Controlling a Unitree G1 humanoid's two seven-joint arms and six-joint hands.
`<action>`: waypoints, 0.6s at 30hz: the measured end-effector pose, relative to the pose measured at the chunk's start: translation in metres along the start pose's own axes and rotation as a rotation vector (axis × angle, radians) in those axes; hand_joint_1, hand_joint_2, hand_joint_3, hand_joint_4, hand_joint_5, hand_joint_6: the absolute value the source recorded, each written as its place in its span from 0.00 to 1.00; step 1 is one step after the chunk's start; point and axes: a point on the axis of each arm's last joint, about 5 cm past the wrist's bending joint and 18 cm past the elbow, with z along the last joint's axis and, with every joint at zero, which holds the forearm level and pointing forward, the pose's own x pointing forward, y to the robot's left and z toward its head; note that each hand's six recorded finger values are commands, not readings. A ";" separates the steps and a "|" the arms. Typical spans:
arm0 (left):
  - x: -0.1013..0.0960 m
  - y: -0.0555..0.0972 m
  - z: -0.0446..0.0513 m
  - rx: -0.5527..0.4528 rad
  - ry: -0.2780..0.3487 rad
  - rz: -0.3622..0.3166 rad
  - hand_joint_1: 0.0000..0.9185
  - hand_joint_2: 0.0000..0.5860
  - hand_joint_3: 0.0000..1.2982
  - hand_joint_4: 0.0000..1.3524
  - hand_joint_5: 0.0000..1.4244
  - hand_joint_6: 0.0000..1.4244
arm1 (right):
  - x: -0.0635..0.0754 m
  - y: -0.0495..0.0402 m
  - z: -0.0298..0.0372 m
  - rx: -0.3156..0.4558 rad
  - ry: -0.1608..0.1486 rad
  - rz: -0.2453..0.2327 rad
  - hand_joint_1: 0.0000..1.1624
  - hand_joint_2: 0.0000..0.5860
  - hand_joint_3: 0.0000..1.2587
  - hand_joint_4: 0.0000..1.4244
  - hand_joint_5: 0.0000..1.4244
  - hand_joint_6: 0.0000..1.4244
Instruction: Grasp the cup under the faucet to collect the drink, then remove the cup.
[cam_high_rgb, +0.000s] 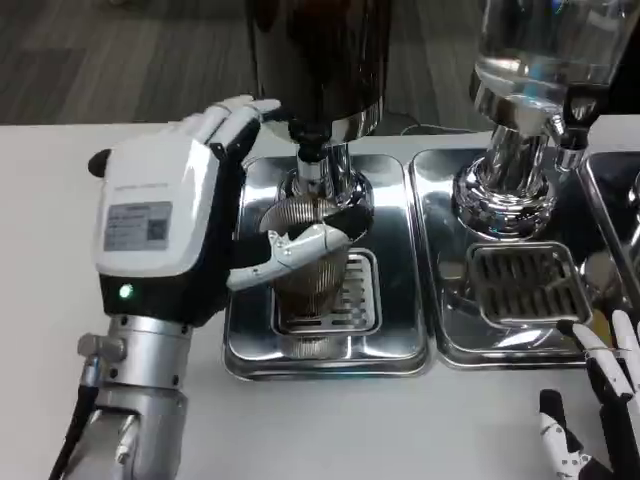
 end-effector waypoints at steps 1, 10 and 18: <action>0.000 0.000 -0.0004 0.002 0.004 -0.004 0.00 0.09 0.17 0.02 0.20 0.21 | 0.000 -0.0001 -0.0001 0.001 0.002 0.000 0.20 0.76 0.15 0.00 0.00 0.05; -0.001 0.001 -0.0002 0.004 0.009 -0.004 0.00 0.08 0.14 0.00 0.18 0.19 | -0.001 -0.0003 -0.0006 0.009 0.009 0.000 0.20 0.76 0.15 0.00 0.00 0.05; -0.026 0.009 -0.0103 0.022 0.068 -0.010 0.00 0.08 0.15 0.00 0.16 0.17 | -0.001 -0.0010 -0.0011 0.011 0.004 -0.001 0.20 0.75 0.15 0.00 0.00 0.05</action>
